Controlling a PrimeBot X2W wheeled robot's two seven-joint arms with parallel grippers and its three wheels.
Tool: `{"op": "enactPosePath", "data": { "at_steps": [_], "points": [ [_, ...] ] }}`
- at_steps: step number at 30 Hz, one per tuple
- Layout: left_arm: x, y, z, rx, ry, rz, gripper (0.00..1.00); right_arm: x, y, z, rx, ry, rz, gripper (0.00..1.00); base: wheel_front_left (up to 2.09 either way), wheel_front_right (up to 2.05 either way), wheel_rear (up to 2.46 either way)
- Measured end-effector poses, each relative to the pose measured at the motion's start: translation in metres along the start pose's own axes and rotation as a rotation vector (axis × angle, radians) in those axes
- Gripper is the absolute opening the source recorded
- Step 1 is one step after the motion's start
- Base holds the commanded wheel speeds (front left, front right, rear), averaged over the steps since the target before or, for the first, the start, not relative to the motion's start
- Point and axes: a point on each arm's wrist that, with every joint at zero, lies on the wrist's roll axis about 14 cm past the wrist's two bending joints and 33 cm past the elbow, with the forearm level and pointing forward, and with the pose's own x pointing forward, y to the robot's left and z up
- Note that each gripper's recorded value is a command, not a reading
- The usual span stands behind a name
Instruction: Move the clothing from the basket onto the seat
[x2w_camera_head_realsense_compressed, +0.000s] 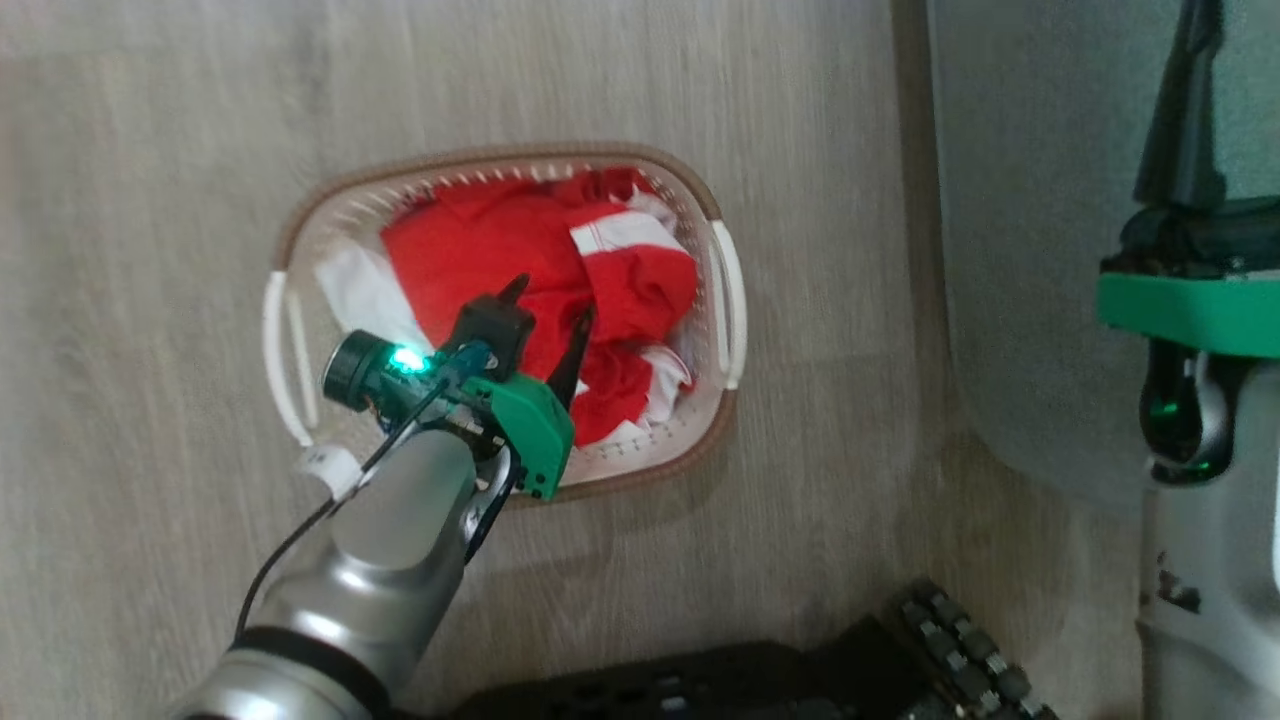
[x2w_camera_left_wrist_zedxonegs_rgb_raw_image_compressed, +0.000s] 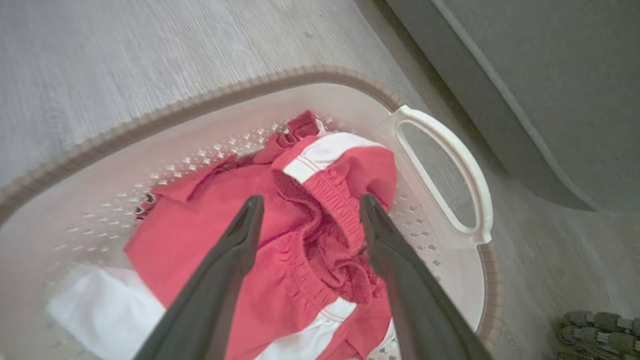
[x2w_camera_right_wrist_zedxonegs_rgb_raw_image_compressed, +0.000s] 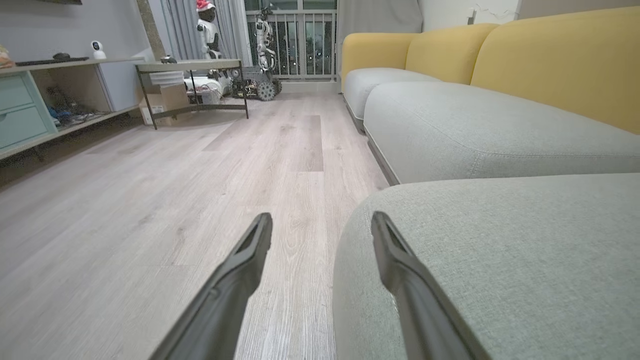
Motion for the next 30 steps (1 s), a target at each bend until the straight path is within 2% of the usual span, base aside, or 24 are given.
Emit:
{"op": "enactPosePath", "data": {
  "at_steps": [6,10,13,20,23,24,25,26,27,30],
  "points": [
    [0.031,-0.009,-0.026,-0.038,0.068,-0.061,1.00,0.004,-0.013,-0.025,-0.028,0.035,-0.024,1.00,0.00,0.00,0.00],
    [0.046,-0.011,-0.044,-0.126,0.114,-0.084,1.00,0.005,-0.020,-0.040,-0.036,0.059,-0.036,1.00,0.00,0.00,0.00],
    [0.054,-0.013,-0.055,-0.144,0.144,-0.095,1.00,0.006,-0.024,-0.048,-0.045,0.071,-0.041,1.00,0.00,0.00,0.00],
    [0.065,-0.023,-0.060,-0.207,0.159,-0.136,1.00,0.005,-0.029,-0.056,-0.056,0.087,-0.050,1.00,0.00,0.00,0.00],
    [0.065,-0.035,-0.061,-0.223,0.165,-0.190,1.00,0.004,-0.030,-0.058,-0.058,0.093,-0.053,1.00,0.00,0.00,0.00],
    [0.066,-0.037,-0.060,-0.231,0.163,-0.197,0.91,0.004,-0.030,-0.058,-0.058,0.094,-0.053,1.00,0.00,0.00,0.00],
    [0.066,-0.038,-0.058,-0.231,0.161,-0.200,0.60,0.004,-0.030,-0.058,-0.058,0.093,-0.052,1.00,0.00,0.00,0.00],
    [0.066,-0.038,-0.057,-0.223,0.158,-0.205,0.35,0.004,-0.030,-0.058,-0.058,0.092,-0.052,1.00,0.00,0.00,0.00],
    [0.066,-0.038,-0.054,-0.213,0.153,-0.208,0.00,0.004,-0.030,-0.057,-0.057,0.090,-0.052,1.00,0.00,0.00,0.00],
    [0.066,-0.040,-0.046,-0.195,0.138,-0.217,0.00,0.004,-0.030,-0.054,-0.054,0.088,-0.053,1.00,0.00,0.00,0.00]
  ]
}}
